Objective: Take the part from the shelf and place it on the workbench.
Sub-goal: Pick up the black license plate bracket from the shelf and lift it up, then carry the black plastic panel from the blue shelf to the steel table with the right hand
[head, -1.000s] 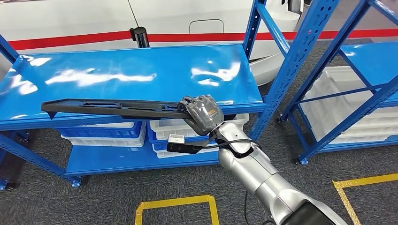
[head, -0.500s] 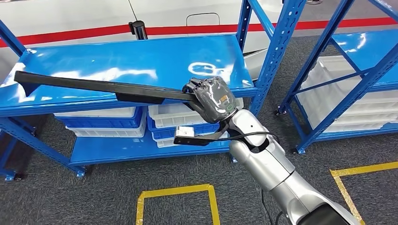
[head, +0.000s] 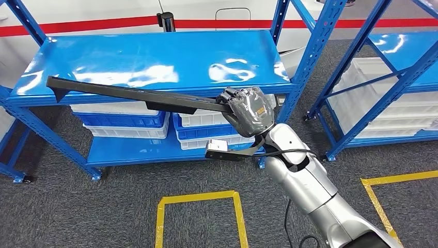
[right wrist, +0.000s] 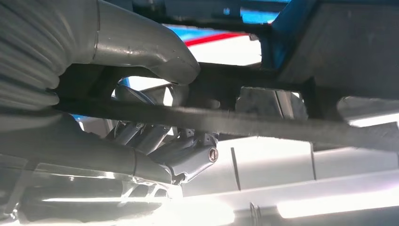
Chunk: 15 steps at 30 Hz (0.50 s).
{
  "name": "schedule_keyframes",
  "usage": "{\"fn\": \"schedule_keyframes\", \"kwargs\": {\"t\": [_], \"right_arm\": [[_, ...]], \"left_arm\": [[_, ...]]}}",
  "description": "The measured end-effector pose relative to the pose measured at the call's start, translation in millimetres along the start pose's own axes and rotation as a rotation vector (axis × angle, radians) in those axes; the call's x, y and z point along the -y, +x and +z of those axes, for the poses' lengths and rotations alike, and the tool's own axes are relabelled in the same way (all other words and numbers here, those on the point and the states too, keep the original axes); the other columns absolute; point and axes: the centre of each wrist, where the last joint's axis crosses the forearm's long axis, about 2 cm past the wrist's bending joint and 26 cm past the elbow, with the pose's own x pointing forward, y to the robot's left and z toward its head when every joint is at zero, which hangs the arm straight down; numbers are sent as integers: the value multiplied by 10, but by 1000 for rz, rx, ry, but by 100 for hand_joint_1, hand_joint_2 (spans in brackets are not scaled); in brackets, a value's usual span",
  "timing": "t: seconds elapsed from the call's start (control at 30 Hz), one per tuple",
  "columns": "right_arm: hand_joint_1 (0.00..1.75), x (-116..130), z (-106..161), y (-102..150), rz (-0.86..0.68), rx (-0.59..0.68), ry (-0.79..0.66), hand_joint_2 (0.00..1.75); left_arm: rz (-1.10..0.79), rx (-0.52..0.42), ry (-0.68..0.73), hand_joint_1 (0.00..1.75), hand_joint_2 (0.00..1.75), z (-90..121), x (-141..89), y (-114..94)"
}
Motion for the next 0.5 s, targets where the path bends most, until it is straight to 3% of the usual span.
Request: {"fn": "schedule_keyframes", "kwargs": {"t": [0.5], "right_arm": [[175, 5, 91, -120, -16, -3, 33, 175]], "left_arm": [[0, -1, 5, 0, 175, -3, -38, -20]]}}
